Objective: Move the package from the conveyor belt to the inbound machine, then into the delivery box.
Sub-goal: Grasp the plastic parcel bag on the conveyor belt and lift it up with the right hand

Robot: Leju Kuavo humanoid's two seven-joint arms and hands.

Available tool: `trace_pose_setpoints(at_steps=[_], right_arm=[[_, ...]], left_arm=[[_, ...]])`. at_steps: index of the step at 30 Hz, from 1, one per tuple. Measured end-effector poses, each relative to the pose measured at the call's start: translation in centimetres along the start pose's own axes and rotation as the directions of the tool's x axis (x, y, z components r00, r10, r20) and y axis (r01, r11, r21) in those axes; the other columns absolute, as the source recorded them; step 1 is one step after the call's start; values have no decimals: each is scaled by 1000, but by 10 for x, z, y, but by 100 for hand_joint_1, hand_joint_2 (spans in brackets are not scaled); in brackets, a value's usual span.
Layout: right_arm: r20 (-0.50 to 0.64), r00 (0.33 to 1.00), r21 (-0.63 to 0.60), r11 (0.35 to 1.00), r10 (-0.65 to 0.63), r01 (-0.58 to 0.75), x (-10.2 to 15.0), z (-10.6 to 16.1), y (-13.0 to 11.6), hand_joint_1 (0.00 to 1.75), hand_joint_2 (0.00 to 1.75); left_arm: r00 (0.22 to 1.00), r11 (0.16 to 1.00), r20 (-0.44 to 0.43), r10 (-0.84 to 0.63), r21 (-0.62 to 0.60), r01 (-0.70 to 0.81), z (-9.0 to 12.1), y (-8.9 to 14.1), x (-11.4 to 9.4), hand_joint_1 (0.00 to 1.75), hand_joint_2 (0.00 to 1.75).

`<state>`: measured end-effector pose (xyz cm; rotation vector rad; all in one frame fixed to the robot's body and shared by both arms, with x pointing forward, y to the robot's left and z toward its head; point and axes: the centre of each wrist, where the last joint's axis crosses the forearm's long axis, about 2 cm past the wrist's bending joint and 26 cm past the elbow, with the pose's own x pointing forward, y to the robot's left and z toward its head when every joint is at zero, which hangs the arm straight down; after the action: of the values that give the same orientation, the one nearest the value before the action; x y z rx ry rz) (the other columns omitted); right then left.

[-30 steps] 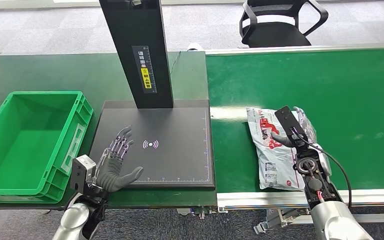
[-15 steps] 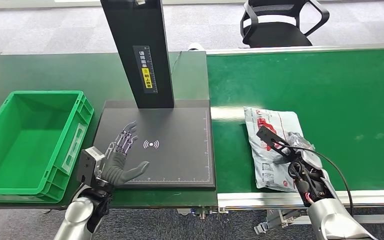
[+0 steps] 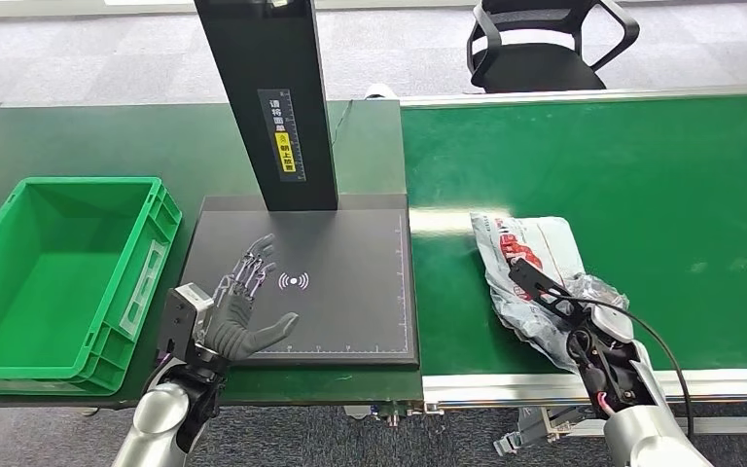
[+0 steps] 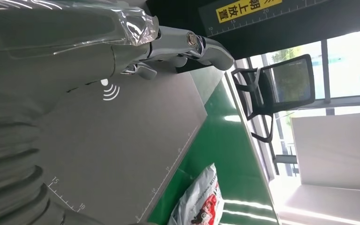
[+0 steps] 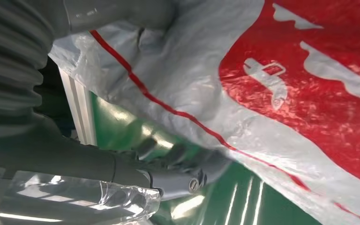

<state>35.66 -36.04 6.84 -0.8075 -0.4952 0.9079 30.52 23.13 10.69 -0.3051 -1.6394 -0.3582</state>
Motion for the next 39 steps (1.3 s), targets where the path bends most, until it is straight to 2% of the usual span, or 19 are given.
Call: trace_pose_setpoints(at_steps=[18,36,39], right_arm=[[128,990,84,995,-59,48,5,0,-2,175,175],[170,982,75,994,-86,74,14,1,-4,175,175],[209,972,60,993,-110,100,15,2,-4,175,175]], left_arm=[[1000,1000,-8,-4,13,4,5,0,-4,0,175],[1000,999,-6,-2,32,2,17,2,-5,0,175],[1000,999,-3,-1,37,1,20,2,-6,0,175]])
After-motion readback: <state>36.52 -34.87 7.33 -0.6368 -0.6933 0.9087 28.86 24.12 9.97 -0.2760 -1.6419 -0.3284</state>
